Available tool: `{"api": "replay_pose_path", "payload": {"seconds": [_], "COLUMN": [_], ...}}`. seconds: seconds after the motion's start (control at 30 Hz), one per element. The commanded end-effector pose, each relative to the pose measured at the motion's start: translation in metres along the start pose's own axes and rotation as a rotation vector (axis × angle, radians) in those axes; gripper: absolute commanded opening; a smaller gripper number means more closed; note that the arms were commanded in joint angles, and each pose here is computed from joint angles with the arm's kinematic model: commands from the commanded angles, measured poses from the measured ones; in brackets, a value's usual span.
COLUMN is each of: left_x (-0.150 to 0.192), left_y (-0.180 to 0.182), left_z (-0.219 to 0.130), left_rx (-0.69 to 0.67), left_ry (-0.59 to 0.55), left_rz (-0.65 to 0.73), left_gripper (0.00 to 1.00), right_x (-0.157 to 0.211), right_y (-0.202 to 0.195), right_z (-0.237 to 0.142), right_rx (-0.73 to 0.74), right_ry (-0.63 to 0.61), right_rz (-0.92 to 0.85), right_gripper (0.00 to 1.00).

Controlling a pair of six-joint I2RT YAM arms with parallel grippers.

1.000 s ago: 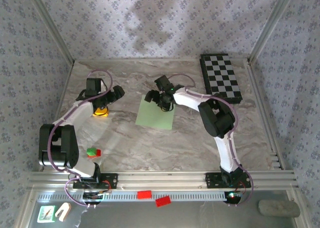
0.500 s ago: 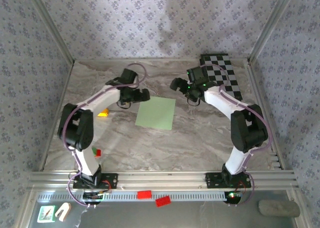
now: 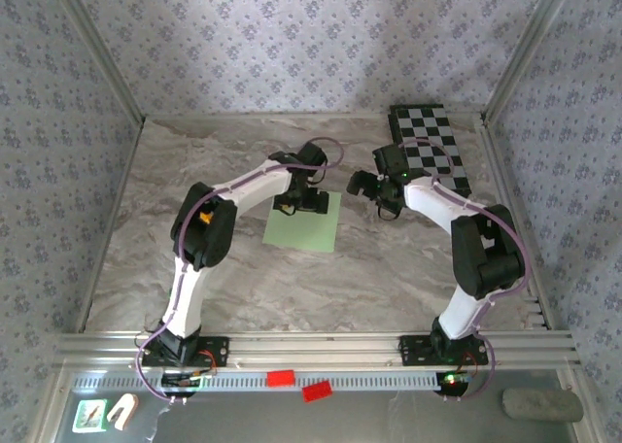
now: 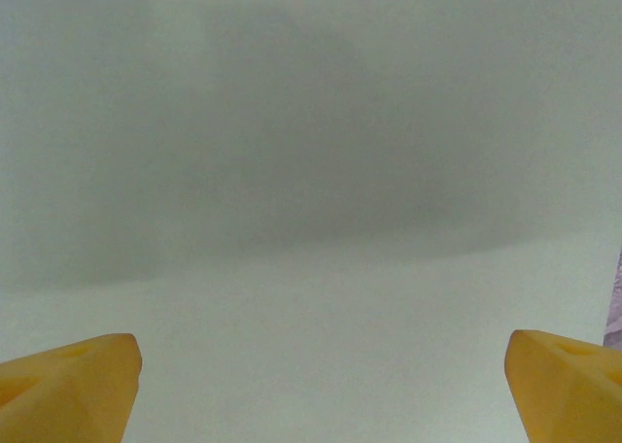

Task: Fold a paper plane with a square sheet of paper (pick it up from the middle)
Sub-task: First fold the square sheet of paper in half at the center of the table.

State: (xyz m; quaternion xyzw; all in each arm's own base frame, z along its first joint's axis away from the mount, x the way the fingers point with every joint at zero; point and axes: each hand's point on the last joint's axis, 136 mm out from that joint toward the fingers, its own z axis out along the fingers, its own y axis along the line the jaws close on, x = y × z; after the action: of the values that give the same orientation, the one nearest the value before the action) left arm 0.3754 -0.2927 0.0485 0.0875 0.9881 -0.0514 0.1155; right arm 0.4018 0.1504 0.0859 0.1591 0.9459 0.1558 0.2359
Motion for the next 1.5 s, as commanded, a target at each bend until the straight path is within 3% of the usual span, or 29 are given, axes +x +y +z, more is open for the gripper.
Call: {"api": "replay_pose_path", "payload": {"seconds": [0.0,0.63,1.1,1.3,1.47], "left_x": [0.009,0.036,0.036,0.022,0.006], "left_y": [0.0,0.009,0.008,-0.003,-0.024], "left_z": [0.003,0.043,0.04,0.013,-0.028], "left_rx": [-0.048,-0.13,-0.101,0.01,0.252], "left_ry": [0.056,0.138,0.131,0.07,0.006], "left_rz": [0.041,0.051,0.042,0.002,-0.05], "left_gripper": [0.95,0.9,0.83,0.6,0.38], "right_x": [0.0,0.001,-0.003,-0.009,-0.016], "right_y": [-0.012,-0.02,-0.019,-0.011,0.006], "right_z": [-0.005,-0.003,-0.005,-0.01,-0.019], "right_rx": [0.035,0.045,0.027,-0.026,-0.15], "right_ry": [-0.005,0.0,-0.013,-0.038,-0.068], "right_rz": [0.007,0.043,0.059,0.065,0.063], "right_gripper": [1.0,1.0,1.0,1.0,0.98]}}
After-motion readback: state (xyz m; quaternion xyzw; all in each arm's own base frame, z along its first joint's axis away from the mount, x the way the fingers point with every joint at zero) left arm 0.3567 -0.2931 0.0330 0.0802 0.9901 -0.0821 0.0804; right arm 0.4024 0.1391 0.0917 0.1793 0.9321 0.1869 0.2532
